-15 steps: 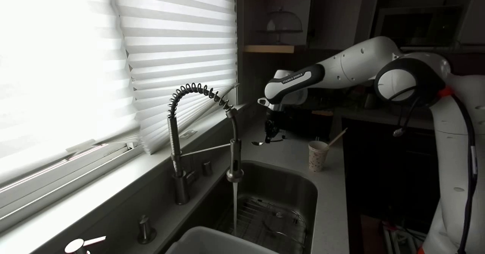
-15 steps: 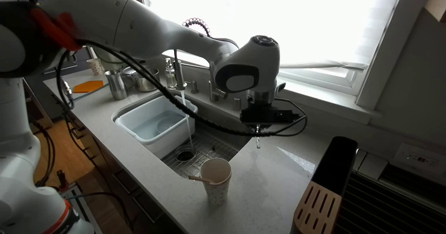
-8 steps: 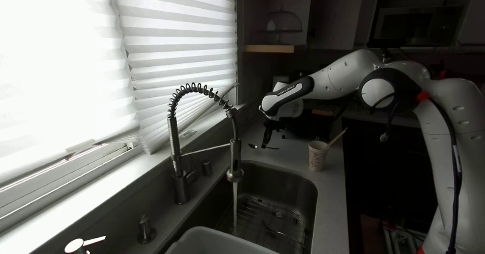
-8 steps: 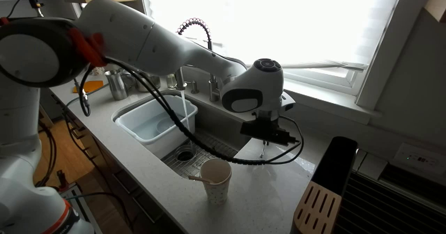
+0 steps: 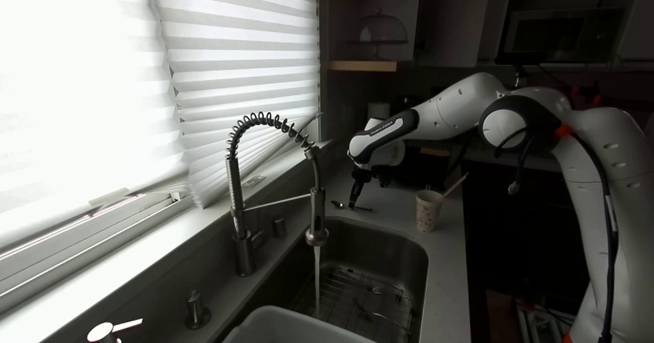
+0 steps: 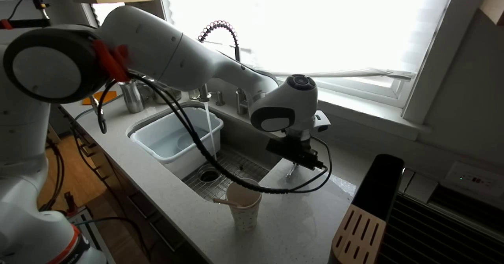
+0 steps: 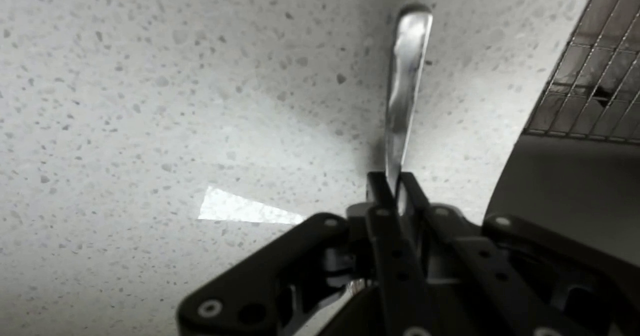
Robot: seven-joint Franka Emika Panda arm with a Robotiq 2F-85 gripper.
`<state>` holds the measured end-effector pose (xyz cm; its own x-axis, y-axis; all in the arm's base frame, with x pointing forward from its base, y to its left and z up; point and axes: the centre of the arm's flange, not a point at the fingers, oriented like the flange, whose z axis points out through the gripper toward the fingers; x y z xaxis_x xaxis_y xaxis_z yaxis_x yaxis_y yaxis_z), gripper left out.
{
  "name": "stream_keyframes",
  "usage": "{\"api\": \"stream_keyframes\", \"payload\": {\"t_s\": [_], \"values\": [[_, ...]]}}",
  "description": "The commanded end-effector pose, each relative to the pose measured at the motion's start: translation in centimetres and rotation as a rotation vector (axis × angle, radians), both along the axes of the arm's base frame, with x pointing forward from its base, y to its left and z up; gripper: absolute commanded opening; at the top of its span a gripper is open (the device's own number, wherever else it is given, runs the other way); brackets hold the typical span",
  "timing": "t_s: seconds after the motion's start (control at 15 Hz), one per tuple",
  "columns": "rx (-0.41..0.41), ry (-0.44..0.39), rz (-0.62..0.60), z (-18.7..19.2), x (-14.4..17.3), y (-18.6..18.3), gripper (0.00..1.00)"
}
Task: Open the tap and rinse the spoon
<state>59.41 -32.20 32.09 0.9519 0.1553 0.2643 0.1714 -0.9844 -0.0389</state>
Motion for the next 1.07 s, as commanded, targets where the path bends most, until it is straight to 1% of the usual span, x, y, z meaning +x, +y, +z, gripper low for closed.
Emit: {"api": "stream_keyframes", "payload": {"t_s": [0.0,0.13,0.33,0.47,0.53,0.6,0.87,1.0], "values": [[0.009,-0.009,-0.04,0.0,0.2,-1.0,0.35],[0.008,-0.015,-0.05,0.6,0.0,-1.1,0.47],[-0.004,-0.026,-0.061,2.0,0.1,-1.1,0.71],[-0.021,-0.017,-0.049,4.0,0.0,-0.3,0.85],[-0.037,-0.008,-0.033,5.3,-0.3,0.2,0.94],[-0.052,-0.008,-0.027,6.6,-0.5,0.7,0.99],[-0.137,0.005,-0.061,12.5,-1.4,2.6,1.0],[-0.16,0.008,-0.087,14.7,-1.9,3.3,1.0]]}}
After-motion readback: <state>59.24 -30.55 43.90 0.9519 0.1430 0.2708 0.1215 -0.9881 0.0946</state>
